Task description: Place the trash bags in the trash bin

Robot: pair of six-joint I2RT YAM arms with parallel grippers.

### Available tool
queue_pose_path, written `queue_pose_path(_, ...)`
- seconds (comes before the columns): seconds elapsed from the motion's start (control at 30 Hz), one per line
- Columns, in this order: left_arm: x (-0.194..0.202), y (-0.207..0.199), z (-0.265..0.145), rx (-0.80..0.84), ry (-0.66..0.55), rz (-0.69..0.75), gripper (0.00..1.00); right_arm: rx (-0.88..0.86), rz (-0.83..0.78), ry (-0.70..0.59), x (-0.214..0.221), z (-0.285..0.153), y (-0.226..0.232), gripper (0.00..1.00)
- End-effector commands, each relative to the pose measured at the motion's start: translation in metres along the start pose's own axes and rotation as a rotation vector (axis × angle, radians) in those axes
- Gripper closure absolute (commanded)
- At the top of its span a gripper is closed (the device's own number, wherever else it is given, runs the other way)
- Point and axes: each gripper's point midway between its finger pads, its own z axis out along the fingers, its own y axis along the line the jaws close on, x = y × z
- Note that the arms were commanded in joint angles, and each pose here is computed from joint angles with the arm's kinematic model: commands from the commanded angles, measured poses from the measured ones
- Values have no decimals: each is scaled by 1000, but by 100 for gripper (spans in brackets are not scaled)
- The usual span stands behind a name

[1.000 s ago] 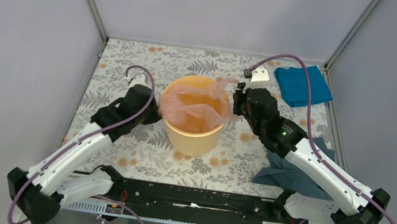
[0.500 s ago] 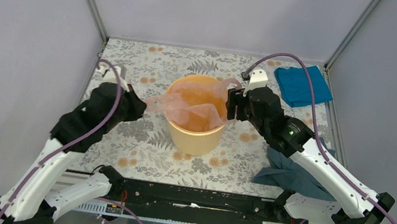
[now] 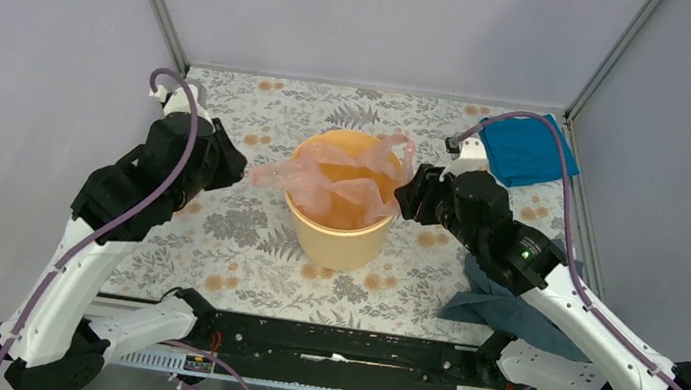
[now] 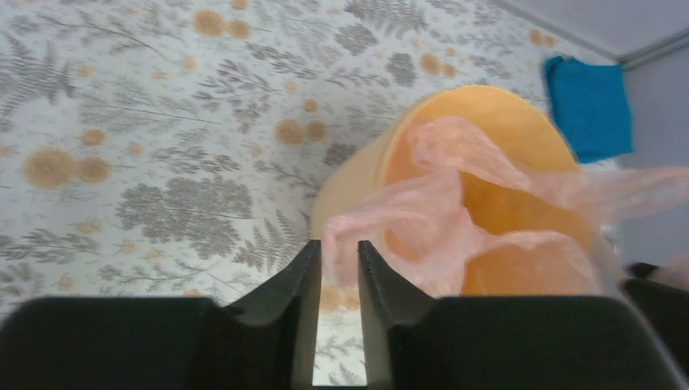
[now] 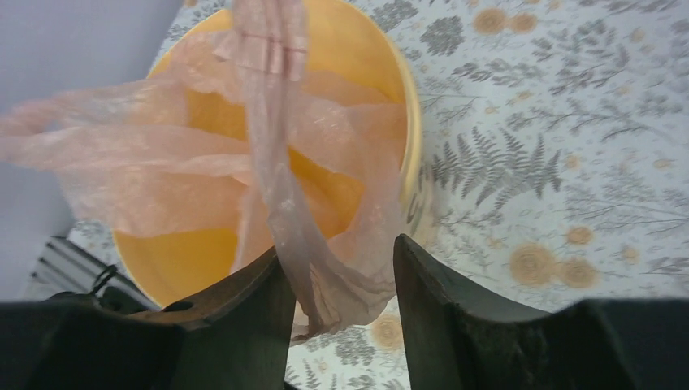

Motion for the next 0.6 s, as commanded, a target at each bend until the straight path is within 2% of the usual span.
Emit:
queue_pose_path(0.0,-2,-30,-26,163,49,-134,57,-96,163,-64,-14,-5,20,48)
queue_pose_path(0.1,10,-45,-34,282,88,-190,16,-120,178,-89,-18,-8,23,48)
queue_pose_path(0.17,13,-54,-41,337,112,-237,2,-131,174,-88,-19,-9,26,49)
queue_pose_path(0.27,27,-75,-41,422,208,-298,1,-131,164,-82,-20,-9,27,49)
queue_pose_path(0.4,43,-74,-16,334,268,-436,1,-134,164,-83,-19,-8,27,49)
queue_pose_path(0.5,36,-101,-10,444,272,-489,12,-139,163,-83,-17,-7,27,49)
queue_pose_path(0.57,30,-112,-2,466,270,-519,13,-138,160,-81,-16,-8,26,49)
